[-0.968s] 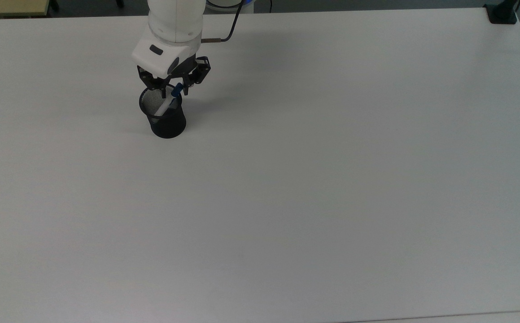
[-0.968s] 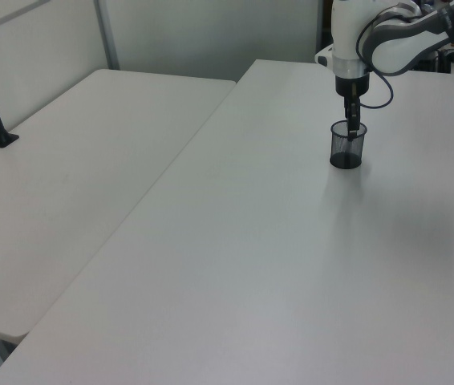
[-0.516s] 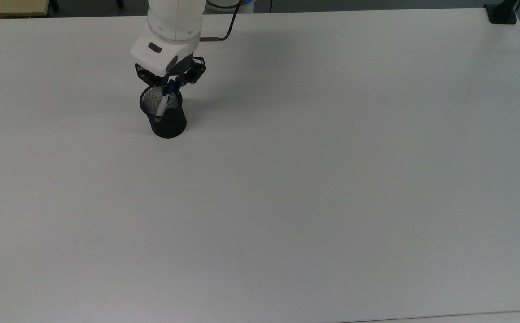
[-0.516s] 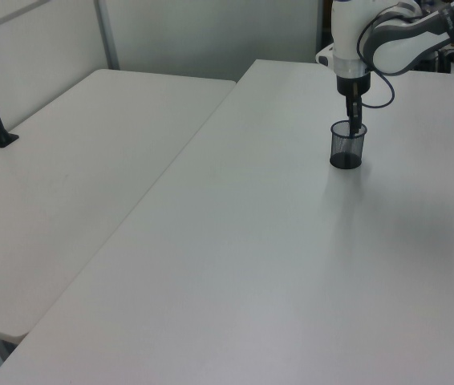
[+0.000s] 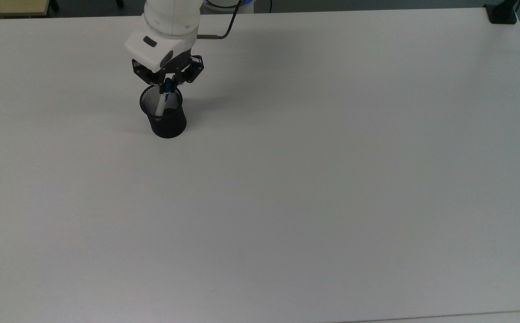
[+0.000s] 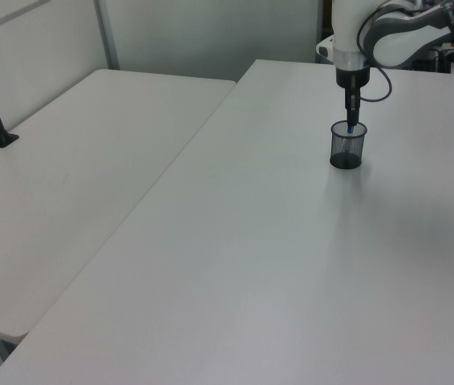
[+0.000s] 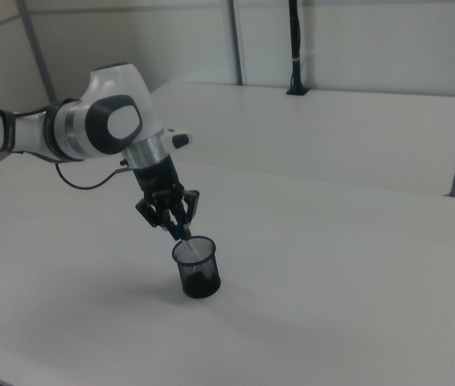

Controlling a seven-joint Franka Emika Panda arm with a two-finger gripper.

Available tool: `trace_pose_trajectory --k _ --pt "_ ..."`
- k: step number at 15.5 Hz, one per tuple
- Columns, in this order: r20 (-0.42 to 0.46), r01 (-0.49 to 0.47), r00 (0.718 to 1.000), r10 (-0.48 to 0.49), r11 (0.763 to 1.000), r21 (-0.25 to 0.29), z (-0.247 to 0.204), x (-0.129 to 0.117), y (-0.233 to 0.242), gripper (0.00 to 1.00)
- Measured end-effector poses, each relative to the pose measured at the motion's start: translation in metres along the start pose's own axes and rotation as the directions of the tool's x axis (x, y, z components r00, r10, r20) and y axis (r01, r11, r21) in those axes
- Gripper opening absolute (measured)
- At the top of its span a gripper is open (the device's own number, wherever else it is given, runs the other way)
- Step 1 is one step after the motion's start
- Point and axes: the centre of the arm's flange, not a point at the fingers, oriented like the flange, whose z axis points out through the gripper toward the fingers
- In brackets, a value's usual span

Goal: Remove the marker
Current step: 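Lift the marker straight up out of the pen cup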

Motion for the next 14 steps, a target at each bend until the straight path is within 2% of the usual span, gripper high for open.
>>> trace_pose_trajectory --k 4,6,10,14 --pt "-0.025 -0.058 0.998 0.058 0.998 -0.02 -0.064 -0.009 0.033 0.22" --pt "-0.042 -0.075 0.996 0.074 0.997 -0.012 -0.087 -0.015 0.036 0.22" --pt "-0.023 -0.083 0.996 0.085 0.995 0.061 -0.122 -0.023 0.024 0.22" --pt "0.011 -0.057 0.998 0.056 0.987 0.153 -0.152 -0.02 -0.02 0.22"
